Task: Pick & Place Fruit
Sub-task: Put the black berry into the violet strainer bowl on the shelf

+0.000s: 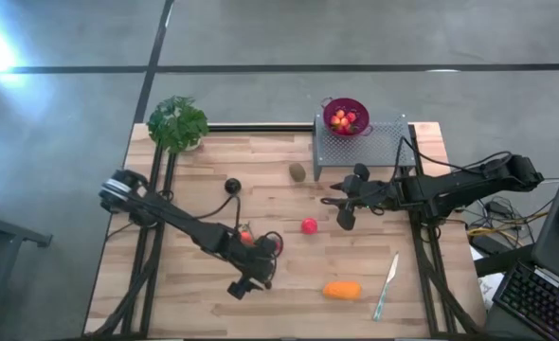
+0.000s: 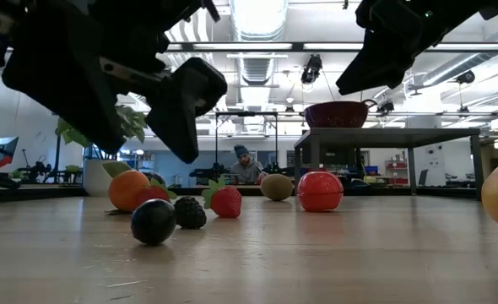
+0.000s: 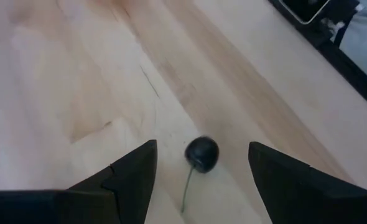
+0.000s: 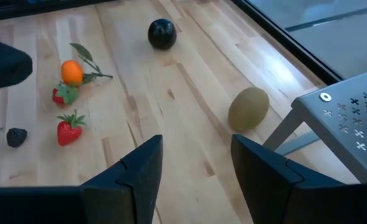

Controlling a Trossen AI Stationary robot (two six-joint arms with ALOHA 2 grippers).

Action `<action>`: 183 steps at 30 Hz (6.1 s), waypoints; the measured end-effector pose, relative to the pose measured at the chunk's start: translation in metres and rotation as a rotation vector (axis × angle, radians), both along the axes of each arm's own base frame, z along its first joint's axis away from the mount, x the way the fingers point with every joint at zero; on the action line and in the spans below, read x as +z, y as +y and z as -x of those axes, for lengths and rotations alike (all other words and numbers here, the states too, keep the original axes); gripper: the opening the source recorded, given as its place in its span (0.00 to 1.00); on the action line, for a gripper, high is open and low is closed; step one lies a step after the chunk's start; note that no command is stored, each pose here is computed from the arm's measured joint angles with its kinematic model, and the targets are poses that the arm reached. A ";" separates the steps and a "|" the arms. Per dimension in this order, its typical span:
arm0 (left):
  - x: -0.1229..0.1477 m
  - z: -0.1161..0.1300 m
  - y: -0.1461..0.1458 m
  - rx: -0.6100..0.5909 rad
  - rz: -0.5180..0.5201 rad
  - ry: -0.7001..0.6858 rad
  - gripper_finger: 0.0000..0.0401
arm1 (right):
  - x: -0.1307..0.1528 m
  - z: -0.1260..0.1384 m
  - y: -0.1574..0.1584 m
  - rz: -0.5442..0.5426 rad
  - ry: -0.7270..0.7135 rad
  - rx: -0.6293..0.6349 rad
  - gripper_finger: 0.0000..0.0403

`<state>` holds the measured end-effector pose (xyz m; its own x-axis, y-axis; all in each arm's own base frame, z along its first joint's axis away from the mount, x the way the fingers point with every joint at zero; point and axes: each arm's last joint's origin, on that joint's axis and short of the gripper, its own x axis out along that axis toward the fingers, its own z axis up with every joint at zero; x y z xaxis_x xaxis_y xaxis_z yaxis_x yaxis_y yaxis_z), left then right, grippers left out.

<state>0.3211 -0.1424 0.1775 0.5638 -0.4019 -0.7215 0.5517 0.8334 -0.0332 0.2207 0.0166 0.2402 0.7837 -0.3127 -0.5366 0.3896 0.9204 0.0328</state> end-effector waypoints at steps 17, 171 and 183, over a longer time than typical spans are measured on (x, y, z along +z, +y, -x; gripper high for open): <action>-0.033 -0.008 -0.005 -0.073 -0.060 0.028 0.64 | -0.001 0.000 0.000 0.000 0.003 0.000 0.46; 0.077 -0.010 0.119 0.356 0.085 -1.011 0.74 | 0.006 -0.081 0.040 0.266 -0.320 0.318 0.02; 0.074 -0.009 0.122 0.434 -0.008 -1.000 0.74 | 0.008 -0.073 0.041 0.227 -0.270 0.320 0.02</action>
